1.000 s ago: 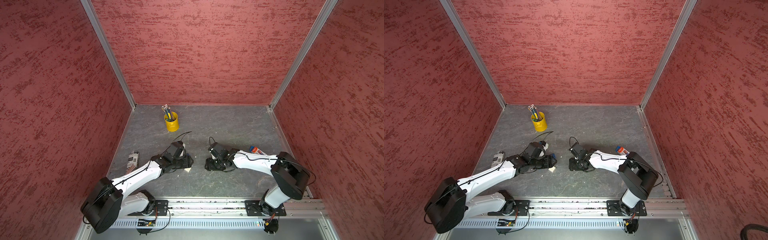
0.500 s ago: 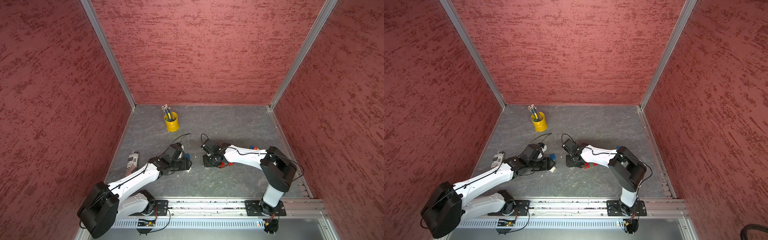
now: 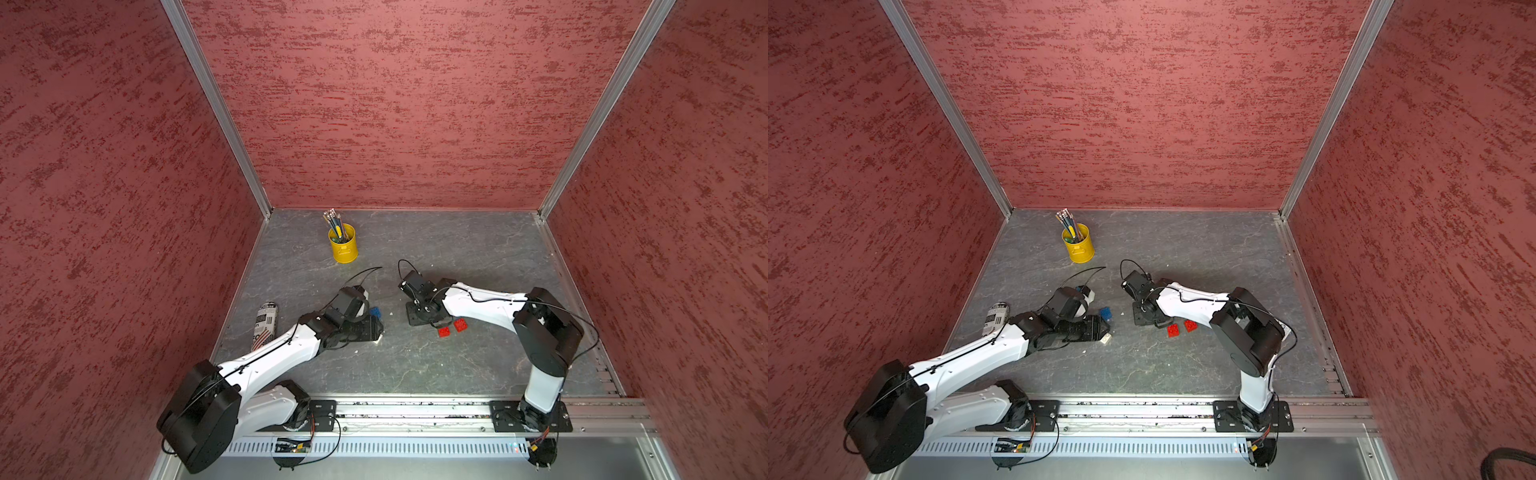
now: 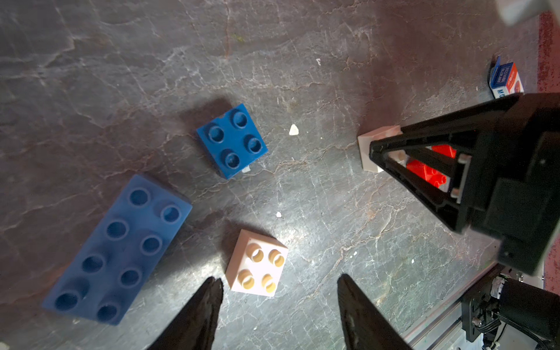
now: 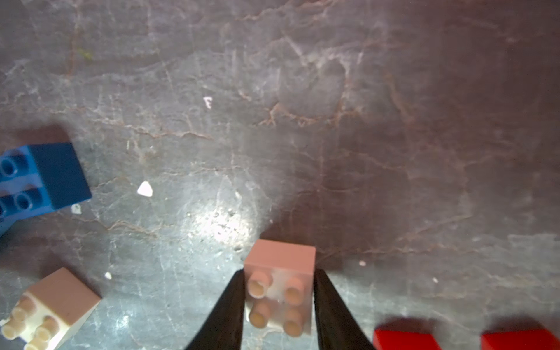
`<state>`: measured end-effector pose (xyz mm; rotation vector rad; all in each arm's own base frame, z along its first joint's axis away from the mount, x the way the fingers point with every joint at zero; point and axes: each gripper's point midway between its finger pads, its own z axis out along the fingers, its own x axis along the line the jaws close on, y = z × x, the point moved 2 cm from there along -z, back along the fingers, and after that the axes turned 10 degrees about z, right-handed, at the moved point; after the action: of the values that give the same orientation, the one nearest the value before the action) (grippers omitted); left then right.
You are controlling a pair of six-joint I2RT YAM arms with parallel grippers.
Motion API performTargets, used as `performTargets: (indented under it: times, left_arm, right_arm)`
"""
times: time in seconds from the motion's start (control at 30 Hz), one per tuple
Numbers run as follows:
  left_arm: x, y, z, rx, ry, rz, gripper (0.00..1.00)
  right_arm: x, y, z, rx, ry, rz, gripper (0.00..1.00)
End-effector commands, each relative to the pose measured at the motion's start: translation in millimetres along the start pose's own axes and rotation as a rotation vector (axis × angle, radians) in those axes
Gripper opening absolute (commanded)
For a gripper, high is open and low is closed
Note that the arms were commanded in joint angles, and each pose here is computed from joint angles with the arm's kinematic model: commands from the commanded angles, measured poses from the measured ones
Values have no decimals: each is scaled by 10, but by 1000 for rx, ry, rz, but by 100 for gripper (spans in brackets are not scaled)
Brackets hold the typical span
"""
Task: Assemble the letter y with lego
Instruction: Move the lego brick at the center of the board.
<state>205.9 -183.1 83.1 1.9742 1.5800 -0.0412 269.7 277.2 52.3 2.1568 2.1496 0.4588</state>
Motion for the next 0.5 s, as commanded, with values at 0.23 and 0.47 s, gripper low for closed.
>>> performTargets:
  times: [0.23, 0.47]
  left_arm:
    - [-111, 159, -9, -23, -42, 16, 64]
    - [-206, 240, 56, -16, -79, 20, 64]
  right_arm:
    - [-129, 131, -283, -87, -26, 25, 57]
    - [-511, -86, -435, -69, -63, 78, 57]
